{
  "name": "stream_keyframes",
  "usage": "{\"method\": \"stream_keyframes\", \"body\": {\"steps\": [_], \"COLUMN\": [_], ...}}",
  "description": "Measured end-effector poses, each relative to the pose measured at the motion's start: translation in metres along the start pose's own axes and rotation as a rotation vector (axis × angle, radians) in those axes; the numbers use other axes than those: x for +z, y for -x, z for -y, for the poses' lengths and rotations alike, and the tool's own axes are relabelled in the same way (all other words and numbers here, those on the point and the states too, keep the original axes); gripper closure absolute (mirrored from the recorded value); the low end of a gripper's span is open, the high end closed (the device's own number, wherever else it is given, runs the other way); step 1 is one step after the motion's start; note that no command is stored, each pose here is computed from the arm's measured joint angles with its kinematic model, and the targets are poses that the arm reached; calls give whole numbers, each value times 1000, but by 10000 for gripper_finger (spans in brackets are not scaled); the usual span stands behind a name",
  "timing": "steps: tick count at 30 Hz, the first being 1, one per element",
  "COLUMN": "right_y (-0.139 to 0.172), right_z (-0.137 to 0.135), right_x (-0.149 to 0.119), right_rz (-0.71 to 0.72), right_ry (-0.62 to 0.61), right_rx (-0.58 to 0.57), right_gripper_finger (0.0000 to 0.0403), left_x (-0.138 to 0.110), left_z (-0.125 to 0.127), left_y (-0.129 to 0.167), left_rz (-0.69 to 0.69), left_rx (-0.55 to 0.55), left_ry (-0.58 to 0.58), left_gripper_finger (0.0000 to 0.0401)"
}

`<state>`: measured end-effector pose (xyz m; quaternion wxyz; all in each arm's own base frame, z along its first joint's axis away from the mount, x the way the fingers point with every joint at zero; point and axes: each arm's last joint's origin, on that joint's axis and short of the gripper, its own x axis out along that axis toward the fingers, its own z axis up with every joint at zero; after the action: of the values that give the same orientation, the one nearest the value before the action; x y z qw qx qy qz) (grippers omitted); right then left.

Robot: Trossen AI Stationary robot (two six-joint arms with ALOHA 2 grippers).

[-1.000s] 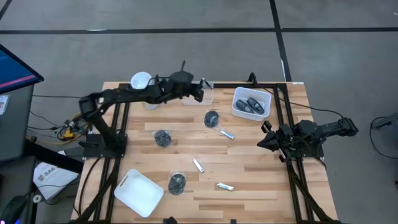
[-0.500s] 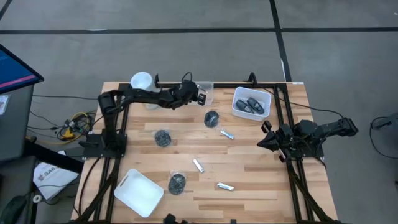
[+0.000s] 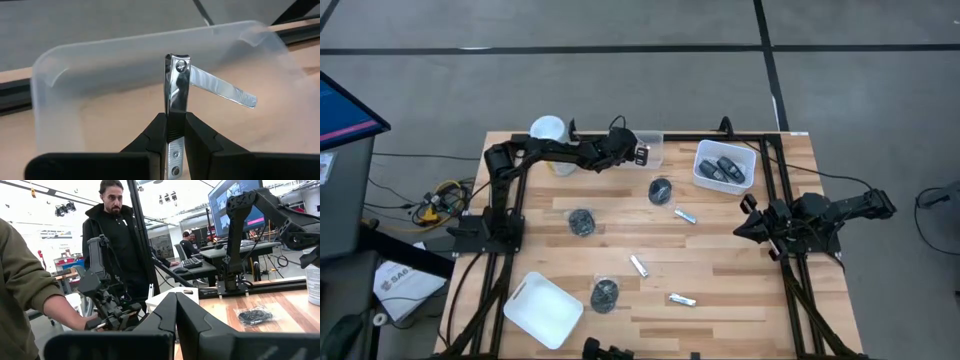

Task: Pick & Place Travel size toiletries
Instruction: Put the silver nail cutter into the transparent bin

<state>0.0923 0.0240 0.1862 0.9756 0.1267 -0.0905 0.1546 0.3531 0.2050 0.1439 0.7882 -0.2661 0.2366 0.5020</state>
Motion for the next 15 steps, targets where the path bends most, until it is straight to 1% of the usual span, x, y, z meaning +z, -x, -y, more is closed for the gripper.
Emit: {"method": "stream_keyframes", "body": {"steps": [3, 8, 15], "right_y": [0, 0, 0], "right_z": [0, 0, 0], "right_x": [0, 0, 0], "right_rz": [0, 0, 0], "right_ry": [0, 0, 0], "right_rx": [0, 0, 0], "right_gripper_finger": [403, 403, 403], "left_x": [0, 0, -1], "left_z": [0, -1, -1], "left_y": [0, 0, 0], "left_rz": [-5, -12, -25], "left_rx": [2, 7, -13], "left_ry": [-3, -7, -10], "left_gripper_finger": [363, 338, 343]}}
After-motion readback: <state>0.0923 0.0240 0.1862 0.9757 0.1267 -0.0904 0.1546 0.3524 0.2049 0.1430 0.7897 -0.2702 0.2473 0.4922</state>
